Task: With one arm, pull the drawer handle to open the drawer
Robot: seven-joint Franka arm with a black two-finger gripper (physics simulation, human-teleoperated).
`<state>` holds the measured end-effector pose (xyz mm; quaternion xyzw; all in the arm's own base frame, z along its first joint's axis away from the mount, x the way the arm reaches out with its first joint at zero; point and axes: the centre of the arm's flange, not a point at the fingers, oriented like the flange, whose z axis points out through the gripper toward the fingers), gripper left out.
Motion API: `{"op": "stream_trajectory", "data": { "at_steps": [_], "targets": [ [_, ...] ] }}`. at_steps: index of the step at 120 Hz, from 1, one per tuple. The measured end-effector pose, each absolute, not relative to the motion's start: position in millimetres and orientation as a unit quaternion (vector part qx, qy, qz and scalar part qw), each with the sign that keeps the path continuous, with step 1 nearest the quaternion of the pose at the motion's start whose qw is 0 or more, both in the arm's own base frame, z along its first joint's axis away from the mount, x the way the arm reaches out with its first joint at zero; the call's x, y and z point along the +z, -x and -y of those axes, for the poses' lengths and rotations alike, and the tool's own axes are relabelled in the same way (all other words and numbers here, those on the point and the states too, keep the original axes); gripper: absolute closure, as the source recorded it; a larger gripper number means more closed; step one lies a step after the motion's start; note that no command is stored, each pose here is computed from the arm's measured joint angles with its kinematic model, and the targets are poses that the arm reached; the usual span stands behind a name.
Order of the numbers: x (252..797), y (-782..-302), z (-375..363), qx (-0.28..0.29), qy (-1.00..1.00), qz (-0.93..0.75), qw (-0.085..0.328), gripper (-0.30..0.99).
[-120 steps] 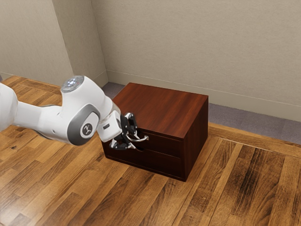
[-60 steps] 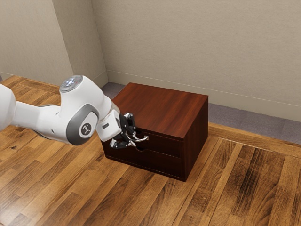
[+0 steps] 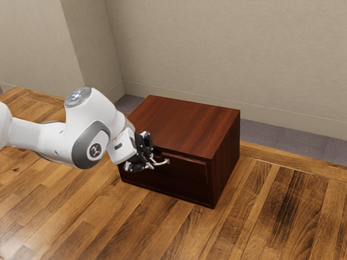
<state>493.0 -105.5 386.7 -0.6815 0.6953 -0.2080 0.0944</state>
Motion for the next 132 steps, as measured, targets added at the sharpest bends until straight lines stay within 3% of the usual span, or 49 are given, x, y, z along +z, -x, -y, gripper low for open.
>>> {"op": "stream_trajectory", "data": {
  "at_steps": [132],
  "targets": [
    [375.9, -423.5, 110.1, -0.187, 0.675, -0.707, 0.1, 0.73]
  ]
}}
